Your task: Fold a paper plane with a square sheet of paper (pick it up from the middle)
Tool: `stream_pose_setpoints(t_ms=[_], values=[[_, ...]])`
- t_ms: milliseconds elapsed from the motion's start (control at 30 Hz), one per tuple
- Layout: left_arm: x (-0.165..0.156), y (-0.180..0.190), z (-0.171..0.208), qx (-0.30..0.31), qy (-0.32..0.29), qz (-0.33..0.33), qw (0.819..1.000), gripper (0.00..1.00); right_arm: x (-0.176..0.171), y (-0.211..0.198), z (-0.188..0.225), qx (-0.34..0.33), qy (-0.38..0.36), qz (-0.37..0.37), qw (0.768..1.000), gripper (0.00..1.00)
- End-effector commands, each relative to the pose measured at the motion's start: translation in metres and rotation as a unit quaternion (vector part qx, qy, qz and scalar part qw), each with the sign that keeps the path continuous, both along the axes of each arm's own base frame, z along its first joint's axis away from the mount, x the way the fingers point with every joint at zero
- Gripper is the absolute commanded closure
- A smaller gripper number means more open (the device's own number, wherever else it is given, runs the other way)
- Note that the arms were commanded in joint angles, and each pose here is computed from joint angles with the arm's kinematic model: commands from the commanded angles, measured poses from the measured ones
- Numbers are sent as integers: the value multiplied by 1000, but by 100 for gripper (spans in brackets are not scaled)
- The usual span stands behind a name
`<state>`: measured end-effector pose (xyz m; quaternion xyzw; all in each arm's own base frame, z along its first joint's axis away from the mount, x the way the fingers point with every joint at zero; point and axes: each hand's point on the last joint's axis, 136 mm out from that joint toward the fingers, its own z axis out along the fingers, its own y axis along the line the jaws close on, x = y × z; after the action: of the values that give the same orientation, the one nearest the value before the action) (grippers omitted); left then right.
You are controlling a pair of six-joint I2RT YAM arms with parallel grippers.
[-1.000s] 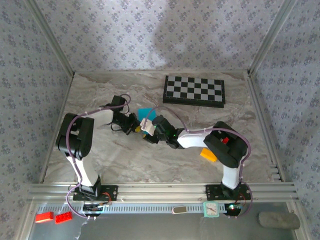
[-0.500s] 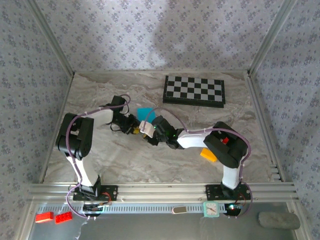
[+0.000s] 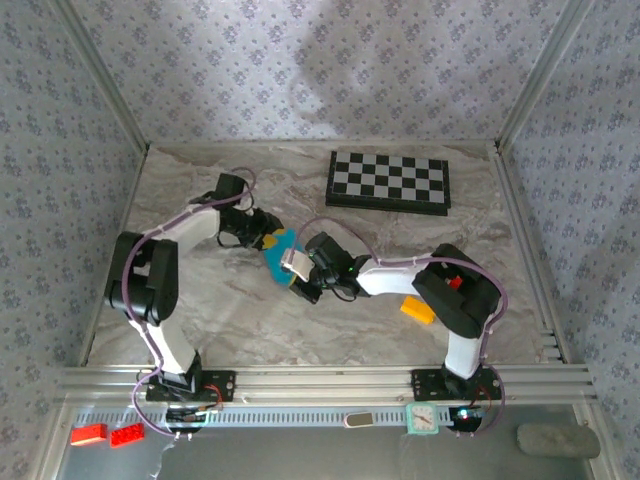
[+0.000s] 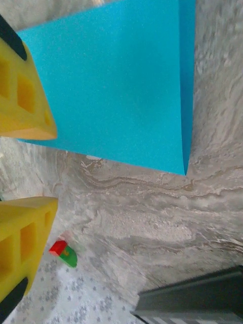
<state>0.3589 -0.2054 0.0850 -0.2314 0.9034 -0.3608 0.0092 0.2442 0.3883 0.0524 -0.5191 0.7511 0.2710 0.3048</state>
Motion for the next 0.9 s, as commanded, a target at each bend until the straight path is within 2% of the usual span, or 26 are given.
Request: stream_pose_setpoints(t_ms=[0, 233, 600, 867], values=[[-2, -5, -19, 14, 22, -21, 999, 69, 1, 4, 14, 28, 44, -21, 998, 90], [3, -12, -30, 38, 26, -49, 998, 72, 18, -1, 18, 49, 70, -67, 994, 90], [-4, -17, -60, 73, 60, -83, 992, 82, 24, -4, 17, 61, 97, -87, 990, 91], [-11, -15, -75, 106, 74, -118, 984, 86, 45, -16, 15, 52, 75, -152, 984, 92]])
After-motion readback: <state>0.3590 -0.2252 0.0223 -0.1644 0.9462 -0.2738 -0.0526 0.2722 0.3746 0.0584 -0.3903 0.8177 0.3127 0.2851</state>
